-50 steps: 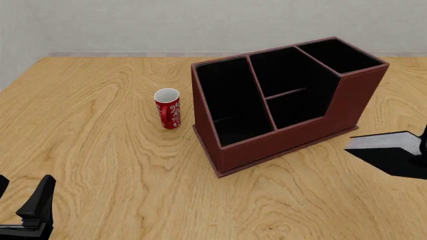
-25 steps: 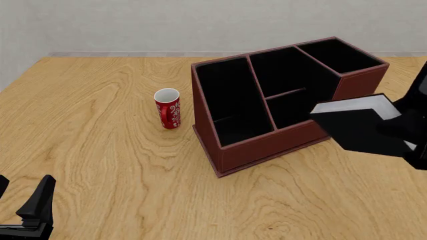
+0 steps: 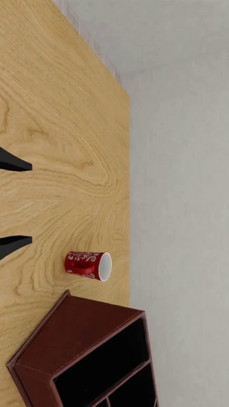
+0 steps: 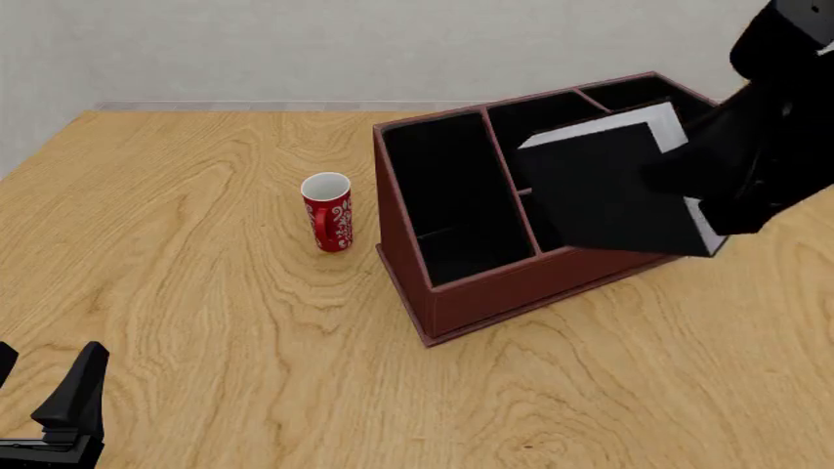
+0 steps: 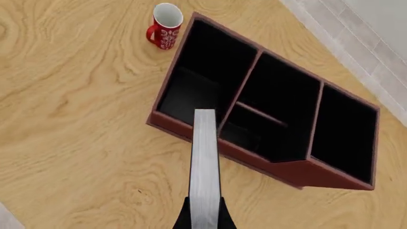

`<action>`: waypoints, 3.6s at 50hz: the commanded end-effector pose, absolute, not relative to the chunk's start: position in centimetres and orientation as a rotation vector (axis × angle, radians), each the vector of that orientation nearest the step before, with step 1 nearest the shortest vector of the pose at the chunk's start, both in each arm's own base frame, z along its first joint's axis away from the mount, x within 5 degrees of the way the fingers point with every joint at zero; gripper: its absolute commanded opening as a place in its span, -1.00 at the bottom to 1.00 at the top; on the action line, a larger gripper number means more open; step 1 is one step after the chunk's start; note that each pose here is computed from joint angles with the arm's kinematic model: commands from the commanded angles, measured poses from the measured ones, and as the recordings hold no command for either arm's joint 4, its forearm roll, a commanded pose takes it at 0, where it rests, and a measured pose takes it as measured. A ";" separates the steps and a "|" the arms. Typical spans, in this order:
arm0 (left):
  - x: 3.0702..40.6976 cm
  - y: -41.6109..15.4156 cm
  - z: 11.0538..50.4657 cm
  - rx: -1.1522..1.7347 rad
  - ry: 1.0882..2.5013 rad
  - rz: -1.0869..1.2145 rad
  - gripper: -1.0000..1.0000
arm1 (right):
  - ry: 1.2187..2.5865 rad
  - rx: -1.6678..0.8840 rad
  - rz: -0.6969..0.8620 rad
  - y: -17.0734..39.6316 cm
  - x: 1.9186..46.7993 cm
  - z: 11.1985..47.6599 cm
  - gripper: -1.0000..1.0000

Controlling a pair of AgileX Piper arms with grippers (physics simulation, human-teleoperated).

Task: Pick up the book and place it in the left compartment of the caddy.

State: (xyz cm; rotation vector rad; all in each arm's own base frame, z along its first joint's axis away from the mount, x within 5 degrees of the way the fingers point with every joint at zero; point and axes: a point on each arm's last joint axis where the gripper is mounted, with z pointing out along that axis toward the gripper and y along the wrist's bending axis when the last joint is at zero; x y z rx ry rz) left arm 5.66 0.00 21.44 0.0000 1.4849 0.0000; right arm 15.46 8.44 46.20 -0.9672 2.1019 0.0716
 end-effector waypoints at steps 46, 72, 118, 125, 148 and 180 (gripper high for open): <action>5.7 0.0 21.4 0.000 1.485 0.000 1.00 | 2.202 -0.897 0.182 13.9 21.4 46.4 -1.00; 5.7 0.0 21.4 0.000 1.485 0.000 1.00 | 2.260 -0.883 0.153 14.4 24.1 45.1 -1.00; 5.7 0.0 21.4 0.000 1.485 0.000 1.00 | 2.302 -0.898 0.136 16.0 27.3 43.6 -1.00; 5.7 0.0 21.4 0.000 1.485 0.000 1.00 | 2.309 -0.901 0.135 16.3 27.8 43.4 -1.00; 5.7 0.0 21.4 0.000 1.485 0.000 1.00 | 2.347 -0.899 0.136 17.5 29.7 42.0 -1.00; 5.7 0.0 21.4 0.000 1.485 0.000 1.00 | 2.394 -0.887 0.132 18.5 32.0 40.3 -1.00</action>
